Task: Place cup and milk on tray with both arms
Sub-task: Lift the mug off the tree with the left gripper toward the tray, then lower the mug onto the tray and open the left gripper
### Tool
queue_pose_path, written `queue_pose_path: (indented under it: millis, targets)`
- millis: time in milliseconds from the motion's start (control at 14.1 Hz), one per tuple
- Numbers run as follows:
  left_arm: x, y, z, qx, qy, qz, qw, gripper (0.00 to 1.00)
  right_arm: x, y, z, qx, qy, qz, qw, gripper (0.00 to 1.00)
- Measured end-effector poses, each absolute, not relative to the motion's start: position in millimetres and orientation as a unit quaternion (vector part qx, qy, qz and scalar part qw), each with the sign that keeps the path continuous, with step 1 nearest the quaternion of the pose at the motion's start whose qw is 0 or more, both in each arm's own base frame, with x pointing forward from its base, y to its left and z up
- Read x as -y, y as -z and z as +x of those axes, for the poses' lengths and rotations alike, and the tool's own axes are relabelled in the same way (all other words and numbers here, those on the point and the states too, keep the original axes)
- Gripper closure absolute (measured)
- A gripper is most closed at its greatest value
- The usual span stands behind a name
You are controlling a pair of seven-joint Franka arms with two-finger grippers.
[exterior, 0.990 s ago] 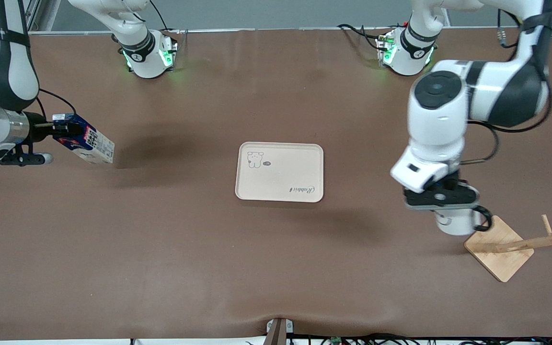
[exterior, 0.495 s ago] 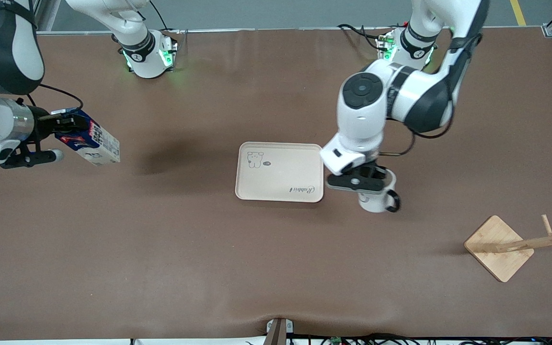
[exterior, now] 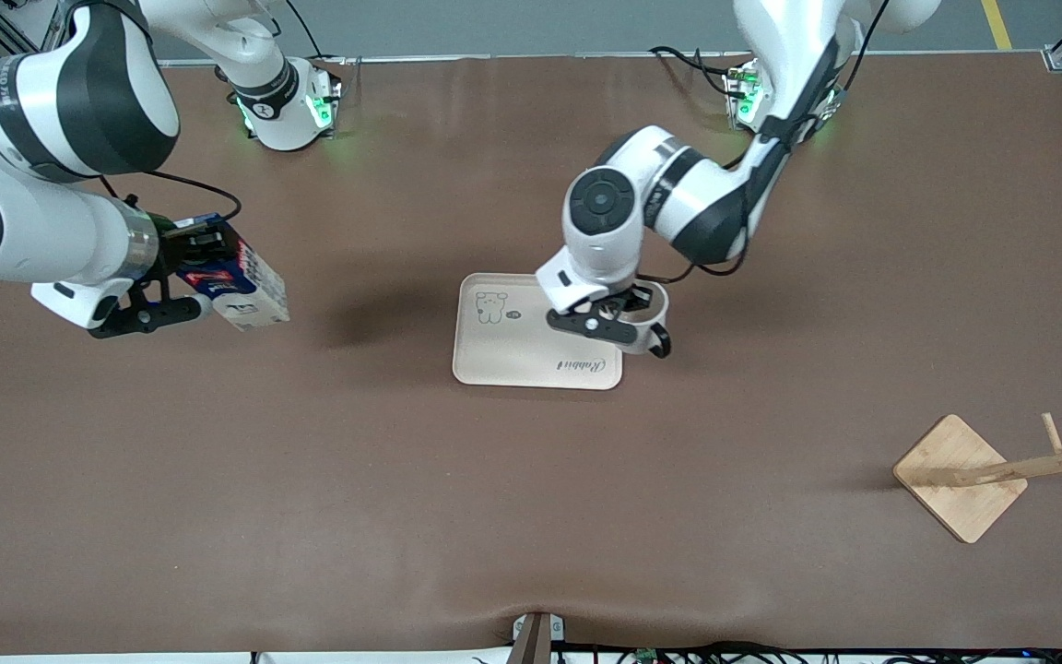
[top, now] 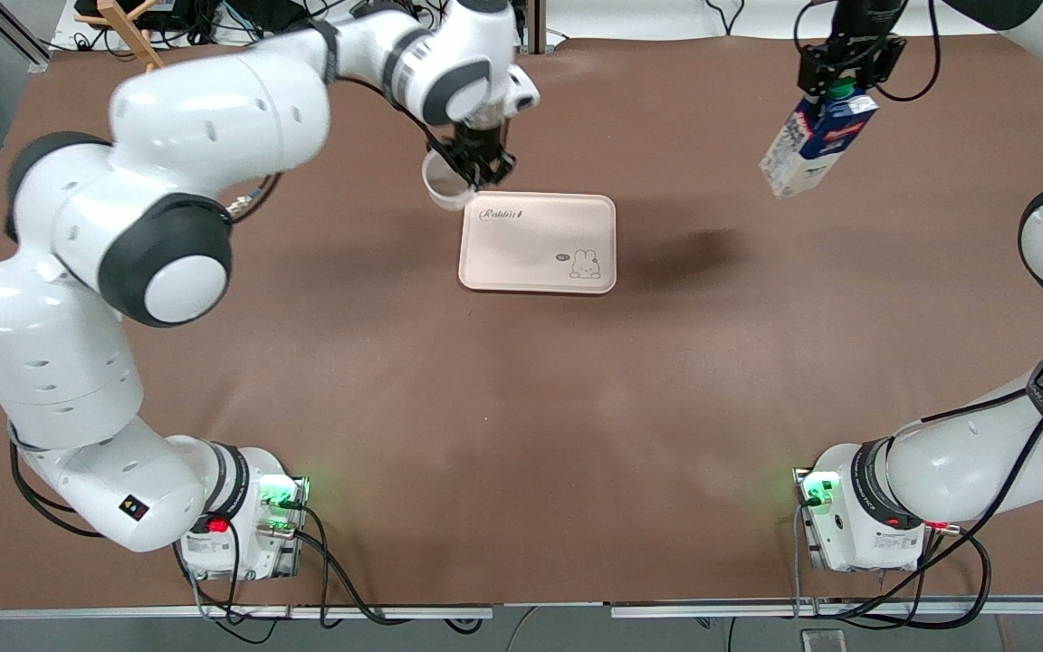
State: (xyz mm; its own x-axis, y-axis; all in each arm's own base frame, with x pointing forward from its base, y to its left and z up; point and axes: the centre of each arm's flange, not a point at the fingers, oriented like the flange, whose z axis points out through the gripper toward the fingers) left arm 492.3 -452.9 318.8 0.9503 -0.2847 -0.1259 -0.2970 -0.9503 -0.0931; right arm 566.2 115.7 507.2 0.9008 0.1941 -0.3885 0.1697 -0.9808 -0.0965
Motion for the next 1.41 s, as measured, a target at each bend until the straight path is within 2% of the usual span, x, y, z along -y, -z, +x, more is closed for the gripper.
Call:
queue_pose_path:
  millis: [212, 424, 778, 1061, 1131, 1414]
  targets:
    - [473, -280, 472, -0.157, -0.08, -0.982, 0.066, 0.91, -129, -500, 570, 0.085, -0.21, -0.973, 0.049, 0.34]
    - [474, -253, 476, -0.149, -0.086, -0.984, 0.051, 0.91, -169, -497, 566, 0.072, -0.212, -0.974, 0.036, 0.34]
    - [478, -235, 474, -0.133, -0.111, -0.985, 0.023, 0.91, -249, -496, 558, 0.055, -0.203, -0.978, 0.005, 0.34]
    - [479, -226, 472, -0.122, -0.132, -0.984, 0.0, 0.91, -263, -488, 559, 0.047, -0.205, -0.978, -0.003, 0.34]
    - [479, -225, 473, -0.122, -0.131, -0.984, -0.001, 0.85, -263, -487, 559, 0.044, -0.205, -0.978, -0.003, 0.34]
    - [478, -237, 485, -0.13, -0.119, -0.984, -0.012, 0.49, -265, -488, 559, 0.038, -0.201, -0.979, -0.003, 0.34]
